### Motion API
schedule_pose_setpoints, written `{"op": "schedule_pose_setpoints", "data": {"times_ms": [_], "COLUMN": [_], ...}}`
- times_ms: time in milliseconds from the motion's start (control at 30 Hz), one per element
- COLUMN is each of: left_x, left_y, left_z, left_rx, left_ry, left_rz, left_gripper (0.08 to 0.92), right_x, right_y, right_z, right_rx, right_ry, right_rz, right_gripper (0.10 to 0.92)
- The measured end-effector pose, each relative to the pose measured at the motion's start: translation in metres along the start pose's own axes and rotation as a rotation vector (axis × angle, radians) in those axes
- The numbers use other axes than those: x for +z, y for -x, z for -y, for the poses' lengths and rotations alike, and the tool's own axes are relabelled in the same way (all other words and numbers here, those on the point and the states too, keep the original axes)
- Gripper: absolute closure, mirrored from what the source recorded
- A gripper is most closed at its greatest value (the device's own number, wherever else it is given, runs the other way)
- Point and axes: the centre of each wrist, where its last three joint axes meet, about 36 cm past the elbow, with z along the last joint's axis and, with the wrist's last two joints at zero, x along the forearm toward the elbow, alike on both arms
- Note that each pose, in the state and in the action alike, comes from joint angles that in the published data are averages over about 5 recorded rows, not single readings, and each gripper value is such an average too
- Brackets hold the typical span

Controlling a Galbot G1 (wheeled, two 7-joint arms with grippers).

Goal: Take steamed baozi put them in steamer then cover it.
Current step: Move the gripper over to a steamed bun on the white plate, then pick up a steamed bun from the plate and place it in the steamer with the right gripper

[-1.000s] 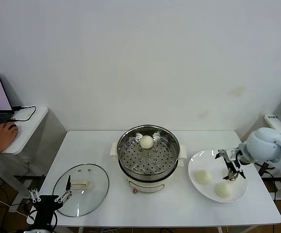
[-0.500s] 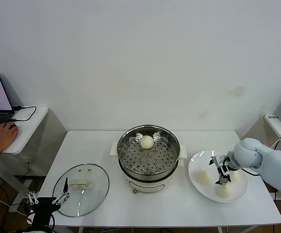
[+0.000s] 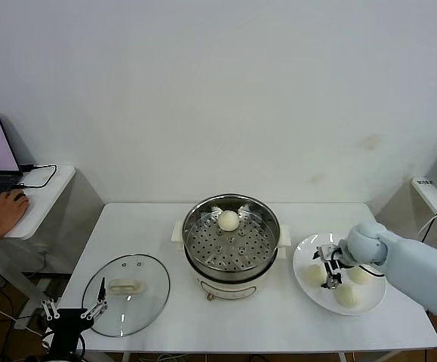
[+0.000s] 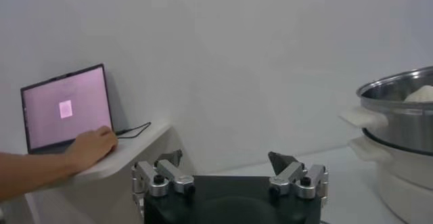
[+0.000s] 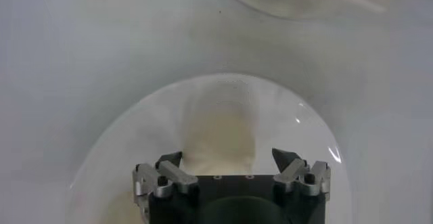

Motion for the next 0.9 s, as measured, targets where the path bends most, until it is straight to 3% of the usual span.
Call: {"op": "schedule_pose_setpoints", "data": {"times_ms": [200, 500, 900], "left_x": [-0.001, -0.003, -0.010], "left_y": [-0.001, 0.000, 0.004], "left_z": [0.001, 0.000, 0.002], "left_rx": [-0.002, -0.005, 0.007], "left_ry": [-0.003, -0.005, -0.013], "left_rz": [0.001, 0.008, 0.033], "left_gripper": [0.177, 0.177, 0.177], "right_x": [0.000, 0.003, -0.001], "right_y": [0.001, -0.014, -0.111], "right_z": [-0.001, 0.004, 0.042], "right_rx": [-0.003, -0.003, 0.089], "right_ry": [0.006, 0.019, 0.042], "right_rz": [0.000, -0.002, 0.021], "right_gripper": [0.352, 0.362, 0.352]}}
